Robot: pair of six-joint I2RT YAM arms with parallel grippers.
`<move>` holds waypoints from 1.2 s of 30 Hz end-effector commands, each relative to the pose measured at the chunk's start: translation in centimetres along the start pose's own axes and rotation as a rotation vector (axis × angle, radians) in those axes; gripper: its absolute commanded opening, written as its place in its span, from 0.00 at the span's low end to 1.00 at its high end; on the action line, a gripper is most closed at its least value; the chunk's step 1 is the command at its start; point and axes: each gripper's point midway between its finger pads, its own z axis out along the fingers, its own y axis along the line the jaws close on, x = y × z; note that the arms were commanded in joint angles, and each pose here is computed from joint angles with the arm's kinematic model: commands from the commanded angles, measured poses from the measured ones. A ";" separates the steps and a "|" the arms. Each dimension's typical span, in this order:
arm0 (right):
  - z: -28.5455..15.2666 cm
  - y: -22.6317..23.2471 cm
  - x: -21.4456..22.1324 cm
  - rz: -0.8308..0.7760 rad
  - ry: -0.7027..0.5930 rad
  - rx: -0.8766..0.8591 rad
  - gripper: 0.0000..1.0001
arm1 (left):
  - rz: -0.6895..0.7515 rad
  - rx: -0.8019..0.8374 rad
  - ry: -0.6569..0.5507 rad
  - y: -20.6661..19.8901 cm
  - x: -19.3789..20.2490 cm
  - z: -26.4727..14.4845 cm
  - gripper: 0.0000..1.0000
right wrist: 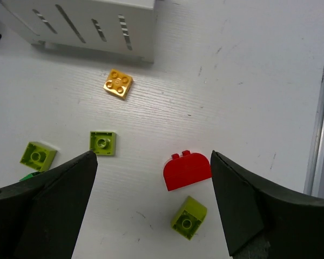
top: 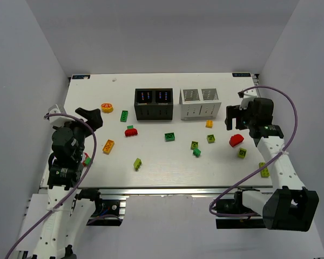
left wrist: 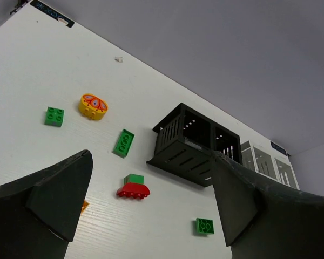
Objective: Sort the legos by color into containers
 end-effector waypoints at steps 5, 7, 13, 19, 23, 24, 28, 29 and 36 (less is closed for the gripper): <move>-5.1 8.6 -2.3 -0.352 -0.208 -0.528 0.90 | -0.030 0.029 0.034 -0.3 1.1 -0.3 0.98; -6.3 10.0 -1.7 -0.487 -0.271 -0.613 0.89 | -0.033 0.034 0.046 -0.3 1.5 -0.2 0.98; -6.7 12.4 0.6 -0.496 -0.319 -0.761 0.83 | -0.032 0.046 0.091 -0.3 2.8 0.0 0.98; -2.8 10.4 1.8 -0.342 -0.120 -0.645 0.23 | -0.047 0.109 0.178 -1.1 5.2 0.7 0.85; 0.0 7.5 3.0 -0.229 0.031 -0.478 0.83 | -0.063 0.170 0.279 -2.2 7.4 1.0 0.57; 0.5 6.8 2.9 -0.201 0.046 -0.432 0.87 | -0.064 0.180 0.300 -2.2 8.0 1.1 0.53; 1.6 4.6 4.4 -0.084 0.156 -0.282 0.89 | -0.095 0.225 0.384 -2.5 10.6 1.1 0.71; 2.0 3.9 5.1 -0.062 0.188 -0.236 0.87 | -0.108 0.224 0.399 -2.4 11.0 1.1 0.75; 3.6 3.8 6.1 -0.139 0.192 -0.265 0.83 | -0.078 0.219 0.412 -2.4 10.8 0.9 0.82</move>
